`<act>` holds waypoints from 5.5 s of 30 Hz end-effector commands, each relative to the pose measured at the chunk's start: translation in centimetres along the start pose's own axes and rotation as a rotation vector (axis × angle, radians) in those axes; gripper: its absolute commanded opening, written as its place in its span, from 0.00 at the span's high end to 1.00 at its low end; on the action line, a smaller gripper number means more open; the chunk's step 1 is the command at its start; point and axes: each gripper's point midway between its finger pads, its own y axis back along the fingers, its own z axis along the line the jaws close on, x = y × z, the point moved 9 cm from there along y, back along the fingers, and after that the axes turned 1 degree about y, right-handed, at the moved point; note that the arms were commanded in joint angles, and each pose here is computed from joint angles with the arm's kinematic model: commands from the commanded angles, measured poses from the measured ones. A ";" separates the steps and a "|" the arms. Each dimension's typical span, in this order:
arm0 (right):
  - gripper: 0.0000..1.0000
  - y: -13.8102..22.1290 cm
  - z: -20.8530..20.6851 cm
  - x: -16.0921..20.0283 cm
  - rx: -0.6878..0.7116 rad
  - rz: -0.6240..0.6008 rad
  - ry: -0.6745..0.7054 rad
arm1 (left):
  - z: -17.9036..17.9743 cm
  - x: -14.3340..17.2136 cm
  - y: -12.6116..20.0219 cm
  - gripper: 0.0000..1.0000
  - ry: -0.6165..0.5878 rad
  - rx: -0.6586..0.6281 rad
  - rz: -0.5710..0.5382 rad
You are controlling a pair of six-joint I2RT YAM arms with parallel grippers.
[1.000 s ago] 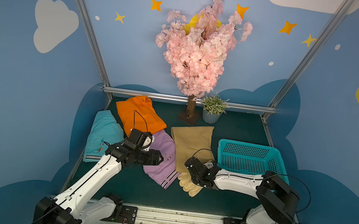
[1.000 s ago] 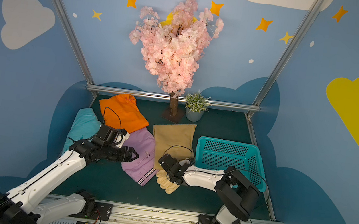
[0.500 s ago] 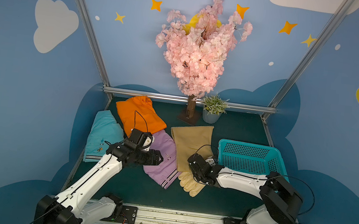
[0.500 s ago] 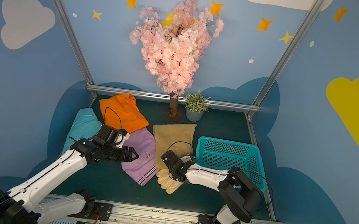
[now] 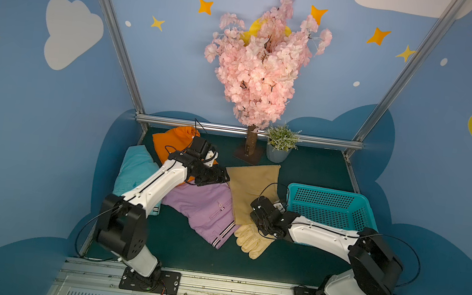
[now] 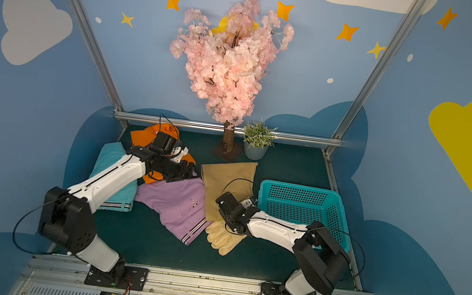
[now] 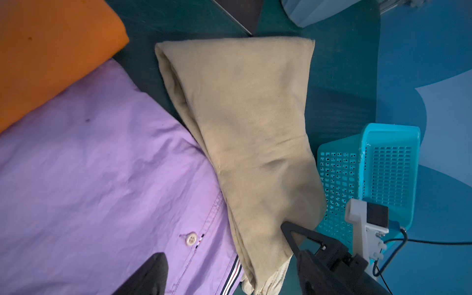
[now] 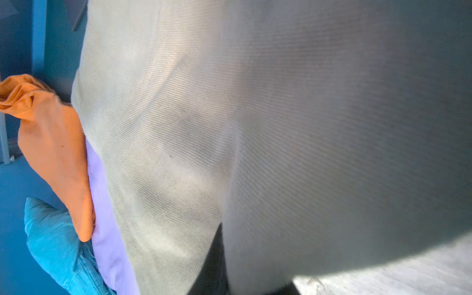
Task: Put the folded long pants in the basket
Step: Pick up the long pant at the center of the board, then place the long pant in the basket.
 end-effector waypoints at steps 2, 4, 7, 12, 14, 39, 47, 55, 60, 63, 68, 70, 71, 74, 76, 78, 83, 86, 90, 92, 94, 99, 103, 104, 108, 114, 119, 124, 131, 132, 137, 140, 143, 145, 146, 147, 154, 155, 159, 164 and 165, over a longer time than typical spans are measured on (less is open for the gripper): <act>1.00 0.8 -0.5 -0.5 0.010 -0.003 0.056 | 0.8 -4.9 -4.4 0.22 -0.006 0.056 0.108; 1.00 1.0 -0.5 -0.5 0.012 0.009 0.079 | 0.9 -6.9 -6.0 0.22 -0.025 0.069 0.130; 1.00 0.7 -0.5 -0.2 0.020 0.038 0.094 | 2.6 -9.4 -8.5 0.22 -0.002 0.042 0.149; 1.00 0.6 -0.5 0.1 0.018 0.078 0.124 | 4.2 -10.8 -11.6 0.25 -0.003 -0.011 0.180; 1.00 0.5 -0.5 0.3 0.015 0.093 0.128 | 4.8 -10.9 -12.4 0.25 0.002 -0.045 0.179; 1.00 1.7 -1.2 -0.3 0.026 0.086 0.124 | 6.0 -9.5 -16.2 0.87 0.015 -0.072 0.255; 1.00 4.2 0.9 -1.5 -0.059 0.077 0.236 | 4.1 -12.0 -9.3 0.97 0.007 -0.096 0.128; 1.00 9.7 5.0 -3.3 -0.188 0.179 0.457 | 1.3 -10.9 0.4 0.97 -0.001 -0.200 0.062; 1.00 10.9 5.3 -2.8 -0.290 0.262 0.564 | 2.3 -6.3 5.9 0.98 0.024 -0.310 0.025; 1.00 9.8 4.4 -1.9 -0.315 0.335 0.632 | 4.3 -1.4 7.4 0.97 0.080 -0.386 0.013; 1.00 6.0 1.2 -0.1 -0.223 0.467 0.669 | 7.9 8.2 5.9 0.92 0.265 -0.371 0.106; 1.00 4.4 -0.1 0.4 -0.176 0.510 0.670 | 8.8 10.7 5.0 0.84 0.301 -0.336 0.127; 1.00 3.7 -0.6 0.6 -0.157 0.531 0.679 | 9.3 11.7 4.7 0.75 0.319 -0.341 0.139; 1.00 2.5 -1.8 1.1 -0.103 0.563 0.705 | 9.4 13.1 5.0 0.49 0.318 -0.397 0.138; 1.00 2.2 -2.3 1.1 -0.091 0.572 0.707 | 8.4 12.7 6.5 0.30 0.283 -0.432 0.074; 1.00 2.3 -2.3 1.2 -0.110 0.583 0.718 | 8.2 11.9 8.0 0.17 0.262 -0.463 -0.025; 1.00 3.0 -2.2 0.8 -0.126 0.566 0.724 | 6.3 7.8 8.3 0.13 0.057 -0.274 -0.177; 1.00 3.4 -2.0 0.7 -0.143 0.573 0.722 | 5.8 5.0 6.3 0.14 -0.084 -0.196 -0.150; 1.00 4.0 -1.9 0.4 -0.150 0.547 0.717 | 7.1 2.6 3.2 0.17 -0.155 -0.110 -0.013; 1.00 4.4 -1.8 0.3 -0.158 0.527 0.716 | 8.2 1.9 1.8 0.20 -0.135 -0.067 0.084; 1.00 4.6 -1.8 0.1 -0.166 0.511 0.712 | 9.9 1.2 0.9 0.20 -0.048 -0.027 0.114; 1.00 4.9 -1.8 0.2 -0.170 0.522 0.708 | 12.3 2.3 -0.7 0.25 0.069 0.013 0.172; 1.00 4.9 -1.9 0.2 -0.167 0.529 0.711 | 12.4 4.1 -0.8 0.26 0.094 0.038 0.176; 1.00 5.0 -1.9 0.2 -0.166 0.532 0.710 | 12.2 4.3 -0.6 0.26 0.092 0.049 0.172; 1.00 5.4 -1.9 0.1 -0.176 0.531 0.706 | 12.0 4.3 -0.9 0.30 0.105 0.089 0.177; 1.00 5.7 -2.1 0.0 -0.175 0.524 0.708 | 12.0 4.4 -2.6 0.53 0.115 0.080 0.251; 1.00 5.8 -2.1 0.0 -0.183 0.528 0.705 | 12.0 4.6 -3.6 0.52 0.110 0.049 0.294; 1.00 5.8 -2.1 0.1 -0.182 0.535 0.703 | 12.1 4.3 -3.2 0.73 0.109 0.016 0.270; 1.00 6.8 -1.5 -0.2 -0.196 0.519 0.725 | 11.9 3.9 -2.0 0.98 0.127 -0.058 0.240; 1.00 7.2 -1.2 -0.3 -0.203 0.519 0.736 | 11.5 3.9 -1.4 0.98 0.127 -0.054 0.224; 1.00 11.5 0.4 -1.9 -0.222 0.505 0.846 | 8.7 3.7 3.0 0.98 0.165 -0.047 0.132; 1.00 15.4 0.7 -4.6 -0.179 0.389 0.856 | 5.8 3.5 7.2 0.97 0.184 -0.062 0.039; 1.00 19.1 -0.2 -7.7 -0.152 0.190 0.860 | 2.4 3.7 10.9 0.97 0.259 0.014 -0.035; 1.00 21.8 -1.4 -10.2 -0.114 0.055 0.836 | -1.0 4.1 12.5 0.97 0.243 0.086 -0.058; 1.00 22.9 -1.8 -11.3 -0.094 -0.004 0.811 | -2.7 4.4 12.8 0.97 0.214 0.094 -0.068; 1.00 24.0 -2.4 -12.5 -0.067 -0.058 0.786 | -4.8 4.9 12.7 0.97 0.188 0.102 -0.068; 1.00 27.6 -4.6 -18.7 0.156 -0.201 0.622 | -17.8 8.1 5.8 0.97 0.076 0.225 0.022; 1.00 27.7 -4.9 -19.5 0.189 -0.201 0.606 | -19.1 8.3 4.2 0.97 0.067 0.211 0.048; 1.00 28.2 -5.7 -21.4 0.379 -0.257 0.583 | -23.1 8.4 -3.0 0.97 0.055 0.170 0.157; 1.00 25.8 -6.5 -23.1 0.521 -0.217 0.587 | -26.4 8.8 -9.9 0.97 0.030 0.134 0.269; 1.00 25.2 -6.8 -23.4 0.541 -0.206 0.584 | -26.6 8.8 -11.1 0.97 0.016 0.111 0.263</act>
